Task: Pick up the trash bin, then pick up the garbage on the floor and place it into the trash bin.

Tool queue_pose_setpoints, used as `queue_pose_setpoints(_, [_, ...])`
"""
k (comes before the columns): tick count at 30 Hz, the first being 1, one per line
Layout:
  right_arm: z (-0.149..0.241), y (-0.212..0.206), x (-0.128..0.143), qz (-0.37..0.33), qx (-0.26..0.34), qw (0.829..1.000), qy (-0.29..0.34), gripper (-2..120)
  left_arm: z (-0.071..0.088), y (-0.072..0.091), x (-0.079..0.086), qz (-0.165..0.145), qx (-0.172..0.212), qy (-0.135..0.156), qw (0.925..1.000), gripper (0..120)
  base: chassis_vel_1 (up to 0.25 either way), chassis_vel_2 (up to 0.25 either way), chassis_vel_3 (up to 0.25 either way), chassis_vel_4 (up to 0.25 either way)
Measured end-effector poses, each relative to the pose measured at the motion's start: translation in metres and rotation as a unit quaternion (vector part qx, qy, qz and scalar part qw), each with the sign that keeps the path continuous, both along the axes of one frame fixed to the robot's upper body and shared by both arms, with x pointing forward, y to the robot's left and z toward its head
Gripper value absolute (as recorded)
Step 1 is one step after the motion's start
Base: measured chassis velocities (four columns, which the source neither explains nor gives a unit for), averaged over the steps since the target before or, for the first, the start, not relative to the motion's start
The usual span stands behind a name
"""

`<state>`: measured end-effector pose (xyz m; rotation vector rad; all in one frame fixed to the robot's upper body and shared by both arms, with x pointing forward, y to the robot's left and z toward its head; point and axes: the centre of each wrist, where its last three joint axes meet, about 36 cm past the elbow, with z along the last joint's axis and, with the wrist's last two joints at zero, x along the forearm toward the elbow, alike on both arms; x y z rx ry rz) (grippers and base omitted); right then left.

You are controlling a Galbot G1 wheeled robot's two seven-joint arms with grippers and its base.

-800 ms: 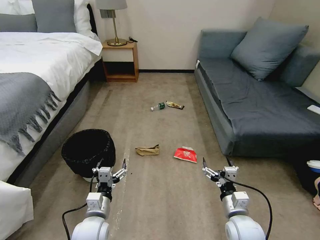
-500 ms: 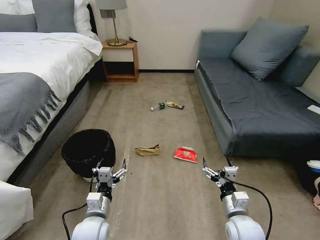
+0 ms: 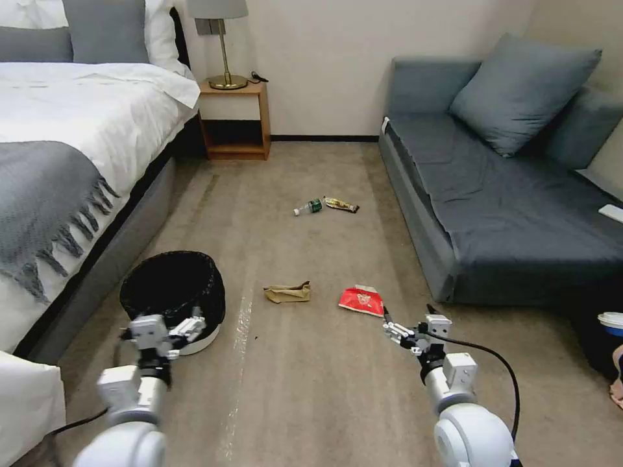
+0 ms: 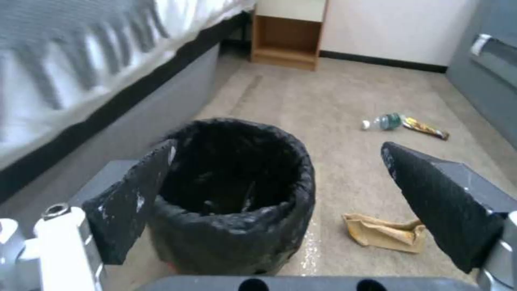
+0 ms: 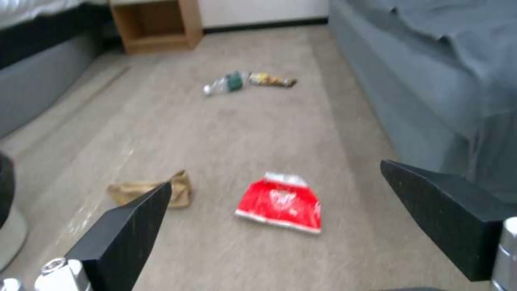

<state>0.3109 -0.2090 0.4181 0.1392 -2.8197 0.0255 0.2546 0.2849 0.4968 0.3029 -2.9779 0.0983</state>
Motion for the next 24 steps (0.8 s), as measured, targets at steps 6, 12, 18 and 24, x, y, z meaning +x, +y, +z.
queue_pose_setpoints(6, [0.002,0.001,0.000,0.003,0.000,1.000,0.007,100,0.029,0.012,-0.009,0.004,0.009,0.008,0.9999,100,0.000,0.000,0.000,0.000])
queue_pose_setpoints(12, [0.013,-0.026,0.033,0.022,0.011,1.000,-0.005,100,0.024,0.017,-0.006,0.006,0.016,0.011,0.9998,99,0.000,0.000,0.000,0.000])
queue_pose_setpoints(18, [0.006,-0.035,0.040,0.021,0.011,1.000,-0.012,100,0.012,0.027,0.003,0.010,0.028,0.020,0.9994,95,0.000,0.000,0.000,0.000])
queue_pose_setpoints(24, [0.004,-0.037,0.039,0.018,0.012,1.000,-0.017,100,0.008,0.035,0.007,0.018,0.038,0.020,0.9989,79,0.000,0.000,0.000,0.000])
